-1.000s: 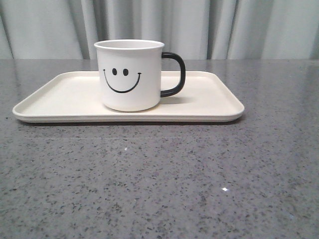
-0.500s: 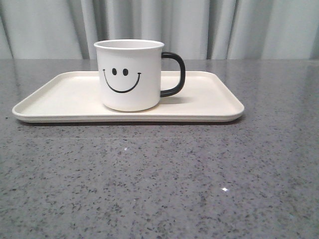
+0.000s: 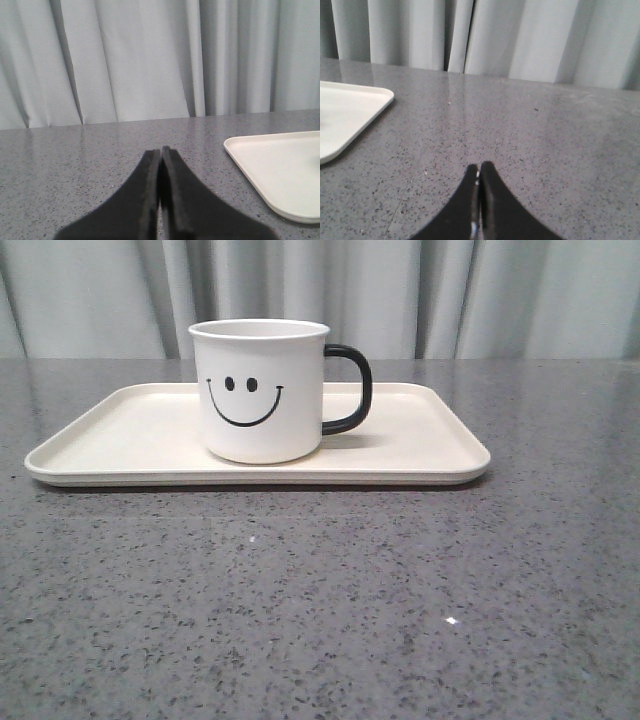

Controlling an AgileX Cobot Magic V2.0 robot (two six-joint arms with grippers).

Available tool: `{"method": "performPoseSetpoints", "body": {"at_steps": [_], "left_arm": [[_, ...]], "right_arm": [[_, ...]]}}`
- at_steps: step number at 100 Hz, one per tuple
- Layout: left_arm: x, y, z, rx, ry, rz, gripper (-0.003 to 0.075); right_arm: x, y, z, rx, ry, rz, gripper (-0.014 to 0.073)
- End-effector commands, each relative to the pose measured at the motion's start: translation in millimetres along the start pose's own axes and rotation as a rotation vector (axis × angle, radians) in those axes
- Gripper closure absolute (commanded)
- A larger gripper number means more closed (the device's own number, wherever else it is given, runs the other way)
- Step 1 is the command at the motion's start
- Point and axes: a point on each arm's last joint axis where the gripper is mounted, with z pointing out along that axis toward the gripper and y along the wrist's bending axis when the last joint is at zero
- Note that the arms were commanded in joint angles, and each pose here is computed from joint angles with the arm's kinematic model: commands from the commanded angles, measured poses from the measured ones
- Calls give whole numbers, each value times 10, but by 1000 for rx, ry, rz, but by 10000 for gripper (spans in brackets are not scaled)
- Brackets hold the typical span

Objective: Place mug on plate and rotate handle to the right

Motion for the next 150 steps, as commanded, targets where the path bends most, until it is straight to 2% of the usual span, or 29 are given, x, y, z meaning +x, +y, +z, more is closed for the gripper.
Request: {"method": "performPoseSetpoints", "body": {"at_steps": [1,21,71,86,150], "left_arm": [[-72,-5,-29,5,-108,-11,740],[-72,-5,-29,5,-108,-11,740],[-72,-5,-29,5,-108,-11,740],[-72,-5,-29,5,-108,-11,740],[-72,-5,-29,5,-108,-11,740]], "right_arm": [[-89,-1,3,2,-87,12,705],[68,7,30,-2,-105,27,705],[64,-15,-35,37,-137,29,705],[95,-15,-24,37,-98,29,705],[100,-15,-27,37,-95,30,705]]}}
